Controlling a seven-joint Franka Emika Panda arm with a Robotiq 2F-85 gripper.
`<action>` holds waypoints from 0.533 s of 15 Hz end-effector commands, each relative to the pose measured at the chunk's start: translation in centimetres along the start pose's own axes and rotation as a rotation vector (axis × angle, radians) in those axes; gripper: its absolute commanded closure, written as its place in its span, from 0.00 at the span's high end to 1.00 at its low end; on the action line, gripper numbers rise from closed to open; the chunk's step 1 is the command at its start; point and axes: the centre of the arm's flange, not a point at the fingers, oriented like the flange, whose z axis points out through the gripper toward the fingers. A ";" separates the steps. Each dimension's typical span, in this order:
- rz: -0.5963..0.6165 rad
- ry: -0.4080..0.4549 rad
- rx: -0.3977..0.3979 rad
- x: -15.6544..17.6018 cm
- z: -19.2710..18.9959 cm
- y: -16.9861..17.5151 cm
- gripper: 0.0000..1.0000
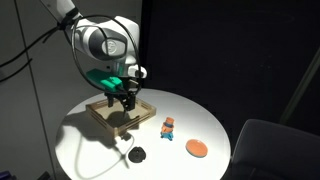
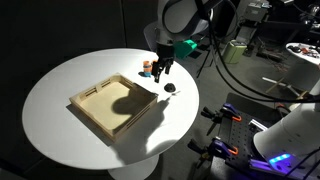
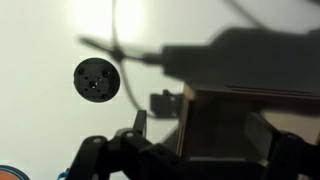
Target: Remove the black object from the box and put it on the table
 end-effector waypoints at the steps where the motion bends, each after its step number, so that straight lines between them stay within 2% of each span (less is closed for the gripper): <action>1: -0.036 -0.074 -0.004 0.0 -2.1 -4.3 1.00; 5: -0.116 -0.131 -0.060 0.5 -4.1 -8.3 1.00; 8: -0.152 -0.140 -0.145 1.0 -6.5 -10.5 1.00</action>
